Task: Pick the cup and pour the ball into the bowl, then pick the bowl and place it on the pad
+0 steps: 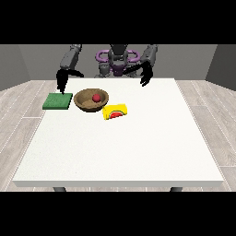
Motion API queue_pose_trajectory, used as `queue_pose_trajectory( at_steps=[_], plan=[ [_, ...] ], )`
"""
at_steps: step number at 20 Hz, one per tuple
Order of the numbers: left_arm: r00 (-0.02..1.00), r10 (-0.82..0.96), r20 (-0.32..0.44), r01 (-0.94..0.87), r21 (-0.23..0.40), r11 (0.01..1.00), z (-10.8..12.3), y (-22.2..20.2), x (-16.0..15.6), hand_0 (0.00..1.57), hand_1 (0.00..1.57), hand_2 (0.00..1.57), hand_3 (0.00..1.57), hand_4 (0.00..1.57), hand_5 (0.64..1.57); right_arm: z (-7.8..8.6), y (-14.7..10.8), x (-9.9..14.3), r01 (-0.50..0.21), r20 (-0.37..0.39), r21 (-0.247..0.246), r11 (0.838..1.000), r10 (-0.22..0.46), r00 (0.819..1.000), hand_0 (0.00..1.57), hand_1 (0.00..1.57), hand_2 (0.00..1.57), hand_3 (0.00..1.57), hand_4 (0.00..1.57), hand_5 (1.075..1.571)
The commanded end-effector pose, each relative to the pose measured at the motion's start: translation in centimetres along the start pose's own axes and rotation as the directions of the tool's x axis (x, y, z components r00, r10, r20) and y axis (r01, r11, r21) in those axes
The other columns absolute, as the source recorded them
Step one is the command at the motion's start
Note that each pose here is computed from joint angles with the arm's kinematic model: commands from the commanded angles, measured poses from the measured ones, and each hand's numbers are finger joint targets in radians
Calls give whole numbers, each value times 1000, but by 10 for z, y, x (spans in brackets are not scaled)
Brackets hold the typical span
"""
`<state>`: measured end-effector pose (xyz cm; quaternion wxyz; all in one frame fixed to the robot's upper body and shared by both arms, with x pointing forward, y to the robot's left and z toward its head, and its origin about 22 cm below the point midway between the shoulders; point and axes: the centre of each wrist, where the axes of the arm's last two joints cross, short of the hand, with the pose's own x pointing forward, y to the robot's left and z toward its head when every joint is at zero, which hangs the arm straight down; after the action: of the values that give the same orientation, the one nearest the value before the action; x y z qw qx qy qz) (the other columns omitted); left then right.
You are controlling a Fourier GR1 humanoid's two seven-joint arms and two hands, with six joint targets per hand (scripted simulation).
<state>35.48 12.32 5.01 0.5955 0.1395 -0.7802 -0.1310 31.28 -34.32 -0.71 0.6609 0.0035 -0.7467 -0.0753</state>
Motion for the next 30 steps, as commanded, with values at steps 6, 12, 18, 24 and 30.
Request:
queue_pose_trajectory(
  at_steps=[6, 12, 18, 24, 30],
  plan=[
    [977, 181, 112, -173, -81, 982, 30, 34, -34, 0, 0, 0, 0, 0, 1564, -6, 7, -24, 44, 38, -96, 994, -41, 998, 0, 0, 0, 0, 315, 1569],
    [979, 196, 49, -190, -100, 977, 22, 59, -14, 0, 0, 0, 0, 0, 1564, -8, -8, -37, 21, -61, -142, 990, -30, 998, 0, 0, 0, 0, 244, 1566],
    [978, 175, 111, -163, -112, 980, 28, 63, -11, 0, 0, 0, 0, 0, 1566, -26, 2, -39, 28, -39, -127, 992, -33, 999, 0, 0, 0, 0, 116, 1563],
    [973, 155, 171, -146, -65, 987, 21, 86, -14, 0, 0, 0, 0, 0, 1566, -34, 29, -47, 57, -19, -103, 993, -59, 998, 0, 0, 0, 0, 139, 1565],
    [953, 197, 231, -168, -142, 976, 12, 81, 21, 0, 0, 0, 0, 470, 1564, 28, -9, -90, -300, -297, -290, 909, 212, 931, 1571, 1571, 1571, 1088, 850, 1505]
  ],
)
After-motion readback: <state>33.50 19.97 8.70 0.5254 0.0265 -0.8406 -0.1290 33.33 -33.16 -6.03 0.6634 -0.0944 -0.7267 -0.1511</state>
